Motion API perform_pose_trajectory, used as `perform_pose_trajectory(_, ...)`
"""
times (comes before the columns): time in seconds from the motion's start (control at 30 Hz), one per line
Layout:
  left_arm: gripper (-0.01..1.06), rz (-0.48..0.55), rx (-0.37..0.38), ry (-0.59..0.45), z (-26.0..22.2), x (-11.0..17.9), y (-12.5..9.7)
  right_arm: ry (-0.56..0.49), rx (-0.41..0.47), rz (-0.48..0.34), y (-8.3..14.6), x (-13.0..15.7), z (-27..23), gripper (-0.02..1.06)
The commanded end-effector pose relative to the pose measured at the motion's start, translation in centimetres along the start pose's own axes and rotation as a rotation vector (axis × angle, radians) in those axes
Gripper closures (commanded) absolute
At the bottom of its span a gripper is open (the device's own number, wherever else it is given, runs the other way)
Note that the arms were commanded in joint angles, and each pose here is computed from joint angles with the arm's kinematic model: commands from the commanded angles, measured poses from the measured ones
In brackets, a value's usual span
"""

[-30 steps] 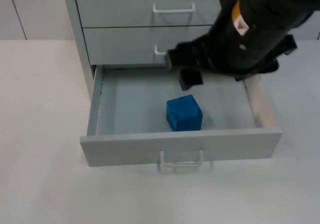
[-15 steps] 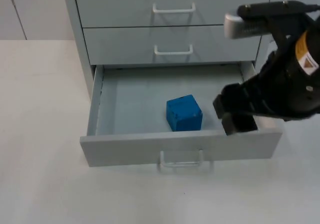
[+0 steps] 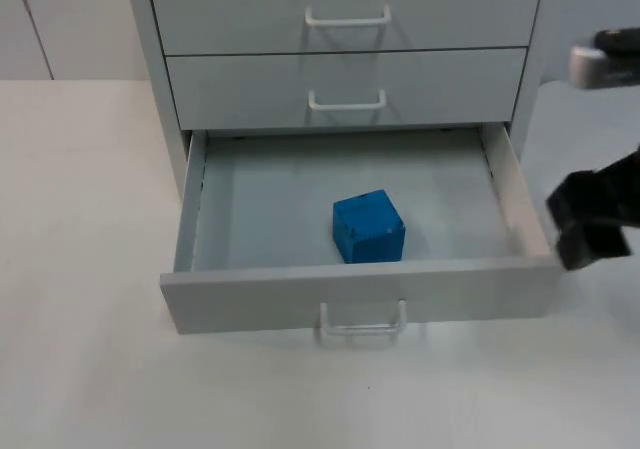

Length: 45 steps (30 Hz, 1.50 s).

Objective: Open the drawer with the left hand, place the block into the drawer with the right hand, then close the drawer with the left hand.

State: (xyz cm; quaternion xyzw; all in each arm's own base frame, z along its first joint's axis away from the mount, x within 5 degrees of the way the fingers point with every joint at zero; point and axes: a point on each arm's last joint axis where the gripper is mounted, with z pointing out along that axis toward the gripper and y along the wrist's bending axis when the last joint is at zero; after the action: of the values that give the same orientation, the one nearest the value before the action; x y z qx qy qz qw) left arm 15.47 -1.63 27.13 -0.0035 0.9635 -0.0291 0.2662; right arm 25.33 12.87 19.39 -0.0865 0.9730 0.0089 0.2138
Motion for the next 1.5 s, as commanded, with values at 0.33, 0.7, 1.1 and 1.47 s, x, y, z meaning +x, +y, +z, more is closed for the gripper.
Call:
perform_pose_trajectory(0.33, 0.0, 0.005, -0.008, -0.01, 0.0, 0.0, 0.1, -0.005, 0.059, 0.184, -8.5, 1.3, -3.2, 0.26)
perform_pose_trajectory(0.7, 0.0, 0.013, -0.017, -0.013, 0.0, 0.0, 0.2, -0.082, 0.099, 0.247, -10.4, 2.6, -8.0, 0.26)
perform_pose_trajectory(1.1, 0.0, 0.025, -0.031, -0.01, 0.0, 0.0, 0.3, -0.107, 0.118, 0.196, -10.5, 4.8, -12.1, 0.26)
perform_pose_trajectory(1.47, 0.15, 0.011, -0.017, 0.016, 0.0, 0.2, 0.2, -0.101, 0.127, 0.155, -10.5, 4.9, -11.7, 0.26)
